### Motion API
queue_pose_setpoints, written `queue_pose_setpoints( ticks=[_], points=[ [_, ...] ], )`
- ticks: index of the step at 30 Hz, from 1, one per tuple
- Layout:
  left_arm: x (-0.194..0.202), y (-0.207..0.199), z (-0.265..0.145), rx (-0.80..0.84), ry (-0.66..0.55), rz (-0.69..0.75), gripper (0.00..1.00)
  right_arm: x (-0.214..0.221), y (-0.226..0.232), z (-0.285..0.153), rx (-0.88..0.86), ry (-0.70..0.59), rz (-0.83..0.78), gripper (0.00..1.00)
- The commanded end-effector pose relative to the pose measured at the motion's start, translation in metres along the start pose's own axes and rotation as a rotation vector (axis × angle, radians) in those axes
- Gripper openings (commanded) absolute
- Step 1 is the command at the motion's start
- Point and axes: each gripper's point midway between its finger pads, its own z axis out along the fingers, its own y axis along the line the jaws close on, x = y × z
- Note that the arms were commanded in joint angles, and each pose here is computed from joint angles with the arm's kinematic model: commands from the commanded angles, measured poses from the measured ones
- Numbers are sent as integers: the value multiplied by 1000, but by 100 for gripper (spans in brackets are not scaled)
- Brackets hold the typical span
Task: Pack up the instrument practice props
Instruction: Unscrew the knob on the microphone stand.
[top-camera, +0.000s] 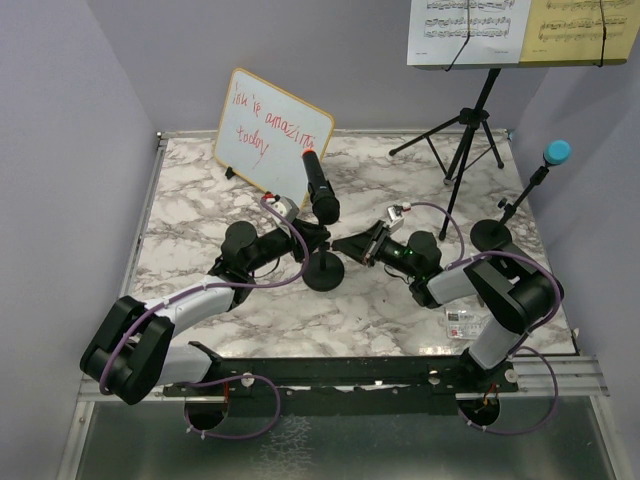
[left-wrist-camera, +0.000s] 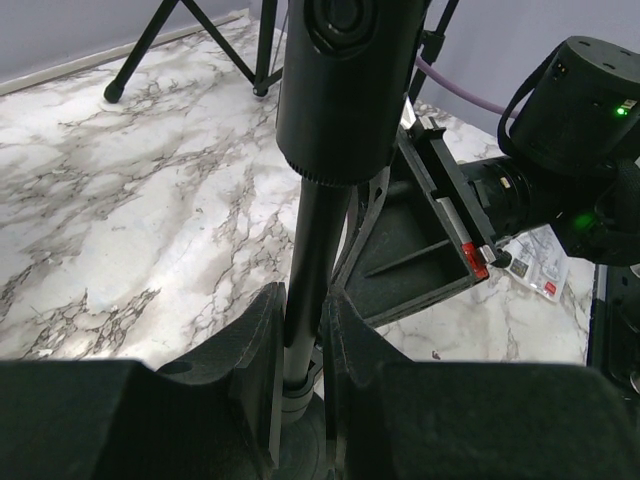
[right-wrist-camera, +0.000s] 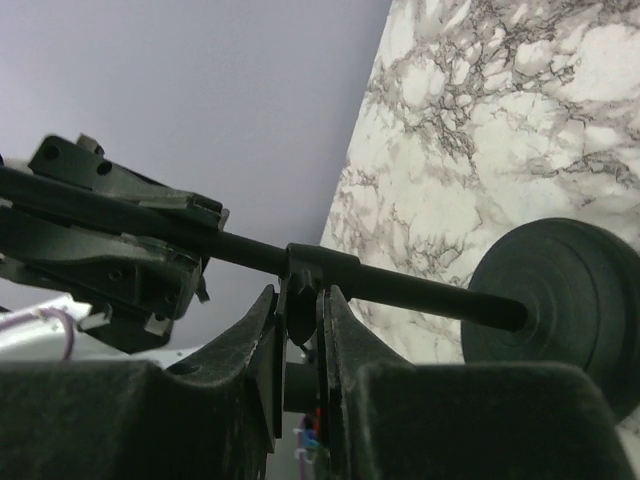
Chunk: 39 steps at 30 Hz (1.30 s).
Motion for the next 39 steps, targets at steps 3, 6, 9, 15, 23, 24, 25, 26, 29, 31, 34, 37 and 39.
queue_pose_setpoints(
  ticks=[3, 6, 9, 15, 23, 24, 25, 26, 29, 31, 34, 37, 39],
  points=[
    [-3, -16, 3, 67, 10, -28, 0, 11, 0, 10, -32, 127, -337, 1],
    [-3, -16, 3, 67, 11, -29, 0, 5, -8, 8, -6, 124, -519, 1],
    [-3, -15, 3, 67, 13, -28, 0, 0, -11, 5, -7, 128, -726, 1],
    [-2, -15, 3, 67, 16, -29, 0, -8, -23, 2, 4, 194, -1157, 1],
    [-2, -15, 3, 68, 16, -25, 0, -7, -26, -6, -75, 287, -1666, 1],
    [-2, -15, 3, 69, 16, -24, 0, -6, -26, -6, -85, 295, -1738, 1],
    [-2, -15, 4, 69, 16, -24, 0, -6, -24, -6, -101, 301, -1843, 1],
    [-2, -15, 4, 69, 17, -24, 0, -5, -23, -7, -110, 303, -1914, 1],
    [-2, -15, 4, 68, 18, -23, 0, -12, -20, -5, -78, 290, -2115, 1],
    [-2, -15, 3, 68, 18, -22, 0, -17, -18, -2, -43, 292, -2245, 1],
    [-2, -15, 3, 69, 17, -20, 0, -26, -17, -1, 16, 296, -2420, 1],
    [-3, -15, 4, 70, 17, -20, 0, -32, -17, -2, 85, 287, -2608, 1],
    [-3, -15, 3, 69, 16, -18, 0, -33, -17, -6, 137, 267, -2749, 1]
  ],
)
